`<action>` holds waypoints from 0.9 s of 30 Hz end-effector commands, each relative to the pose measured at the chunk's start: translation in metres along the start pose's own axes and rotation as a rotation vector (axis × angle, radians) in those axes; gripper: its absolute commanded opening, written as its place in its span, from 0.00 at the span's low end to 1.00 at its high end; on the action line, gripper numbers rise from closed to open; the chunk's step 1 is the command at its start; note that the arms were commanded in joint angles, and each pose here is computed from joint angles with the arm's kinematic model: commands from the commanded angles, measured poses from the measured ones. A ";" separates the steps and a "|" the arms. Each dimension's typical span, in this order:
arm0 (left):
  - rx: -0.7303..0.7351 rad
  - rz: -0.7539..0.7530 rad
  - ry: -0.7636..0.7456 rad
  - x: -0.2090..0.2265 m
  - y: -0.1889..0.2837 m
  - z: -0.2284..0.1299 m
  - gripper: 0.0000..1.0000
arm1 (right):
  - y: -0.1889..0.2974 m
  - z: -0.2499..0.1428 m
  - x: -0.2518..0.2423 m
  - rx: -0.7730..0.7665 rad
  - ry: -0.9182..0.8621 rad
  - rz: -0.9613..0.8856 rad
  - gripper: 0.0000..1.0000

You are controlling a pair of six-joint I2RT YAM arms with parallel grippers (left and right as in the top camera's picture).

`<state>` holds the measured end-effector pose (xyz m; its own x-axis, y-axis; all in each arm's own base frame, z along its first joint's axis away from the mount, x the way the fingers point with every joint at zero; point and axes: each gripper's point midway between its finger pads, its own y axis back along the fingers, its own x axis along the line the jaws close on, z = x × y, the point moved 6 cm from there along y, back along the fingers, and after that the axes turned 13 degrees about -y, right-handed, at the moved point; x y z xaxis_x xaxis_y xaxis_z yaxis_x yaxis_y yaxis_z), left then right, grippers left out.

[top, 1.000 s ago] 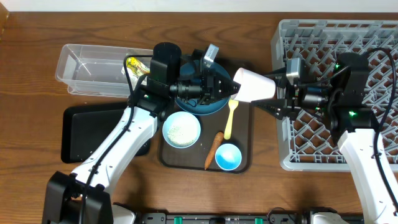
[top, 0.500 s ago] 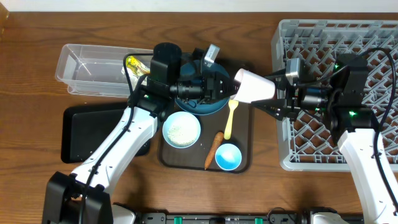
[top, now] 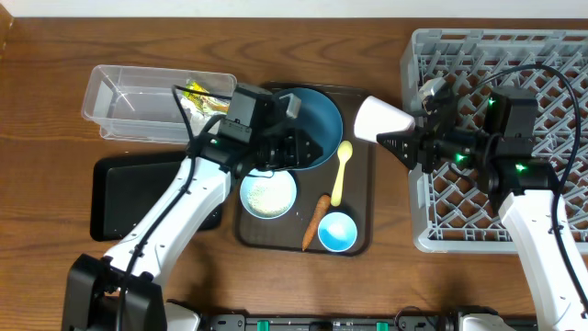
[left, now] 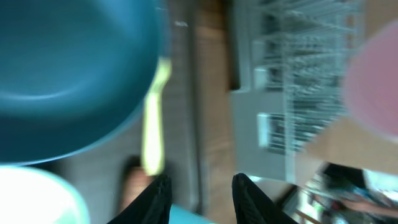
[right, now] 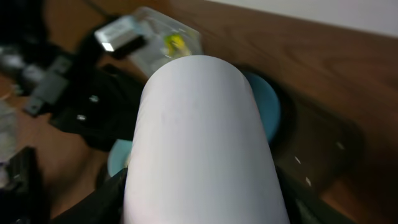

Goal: Sort waste into correct bins and load items into the dishwasher rack
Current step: 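Place the pink cup upside down in the dish rack with the right gripper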

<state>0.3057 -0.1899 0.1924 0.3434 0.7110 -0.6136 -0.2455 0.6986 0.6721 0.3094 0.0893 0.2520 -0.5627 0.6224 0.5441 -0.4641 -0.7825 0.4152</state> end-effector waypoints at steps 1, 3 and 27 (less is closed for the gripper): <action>-0.049 0.161 -0.063 0.020 0.018 0.005 0.35 | 0.007 0.004 -0.009 -0.014 -0.037 -0.132 0.01; -0.050 0.216 -0.047 0.027 0.031 0.001 0.35 | 0.013 0.004 -0.009 -0.010 -0.044 -0.186 0.01; -0.037 0.547 0.021 0.052 0.111 -0.035 0.36 | 0.175 -0.001 -0.052 0.029 -0.549 -1.150 0.01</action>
<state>0.2640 -0.0759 0.2180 0.1354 0.9683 -0.2100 -0.4041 0.2475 0.8806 0.2599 -0.0496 0.2948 0.3617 0.9178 0.1635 -0.5157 0.0509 0.8553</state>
